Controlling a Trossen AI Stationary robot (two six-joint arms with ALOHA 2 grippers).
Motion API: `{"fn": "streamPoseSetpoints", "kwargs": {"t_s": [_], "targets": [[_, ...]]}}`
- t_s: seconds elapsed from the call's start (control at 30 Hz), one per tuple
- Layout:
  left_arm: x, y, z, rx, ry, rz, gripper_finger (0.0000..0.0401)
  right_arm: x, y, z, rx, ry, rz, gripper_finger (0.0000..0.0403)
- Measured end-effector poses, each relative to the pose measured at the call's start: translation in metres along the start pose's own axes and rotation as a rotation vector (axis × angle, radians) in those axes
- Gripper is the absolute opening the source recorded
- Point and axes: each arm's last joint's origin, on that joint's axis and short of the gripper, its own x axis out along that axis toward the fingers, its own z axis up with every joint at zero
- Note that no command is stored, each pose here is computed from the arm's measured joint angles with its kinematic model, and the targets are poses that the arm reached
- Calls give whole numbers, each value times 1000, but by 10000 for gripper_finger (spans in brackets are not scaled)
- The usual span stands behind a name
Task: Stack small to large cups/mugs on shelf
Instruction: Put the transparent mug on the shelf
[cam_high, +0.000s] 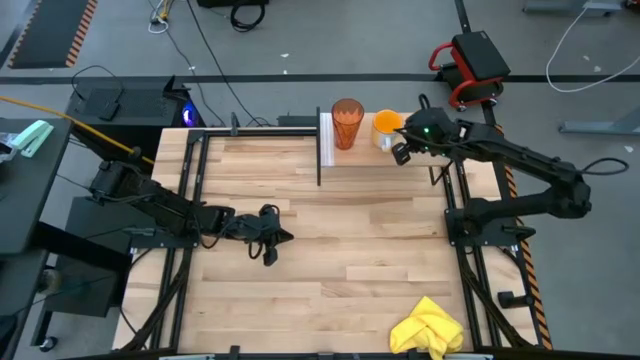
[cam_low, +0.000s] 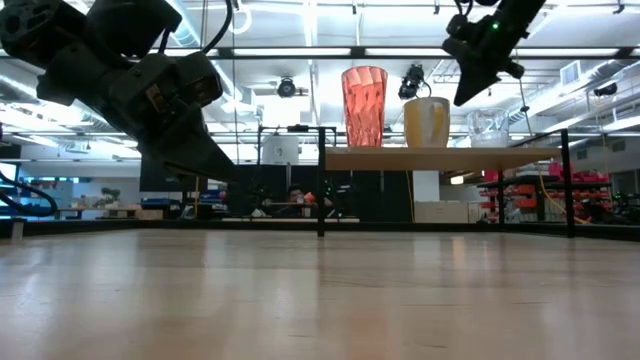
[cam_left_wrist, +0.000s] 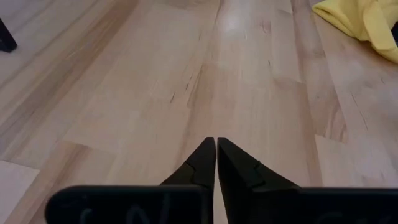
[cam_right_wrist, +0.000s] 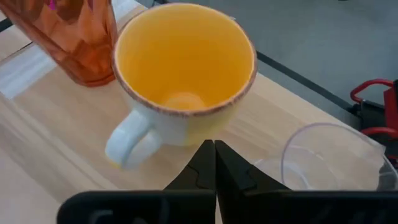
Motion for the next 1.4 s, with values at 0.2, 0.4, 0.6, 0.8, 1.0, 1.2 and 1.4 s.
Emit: {"fn": "streamPoseSetpoints", "kwargs": {"t_s": [0.2, 0.4, 0.6, 0.8, 1.0, 1.2, 1.4], "targets": [[0, 0, 0, 0, 0, 0, 25, 5, 7, -2, -28, 31, -38, 1], [0, 0, 0, 0, 0, 0, 28, 2, 9, -7, -36, 43, -98, 0], [0, 0, 0, 1, 0, 0, 20, 2, 8, -9, -30, 54, -130, 0], [0, 0, 0, 1, 0, 0, 21, 1, 6, -12, -33, 78, -154, 0], [0, 0, 0, 1, 0, 0, 27, 1, 4, -16, -22, 104, -190, 0], [0, 0, 0, 1, 0, 0, 19, 0, 3, -18, -17, 122, -210, 0], [0, 0, 0, 1, 0, 0, 23, -4, 8, -21, -29, 98, -230, 0]]}}
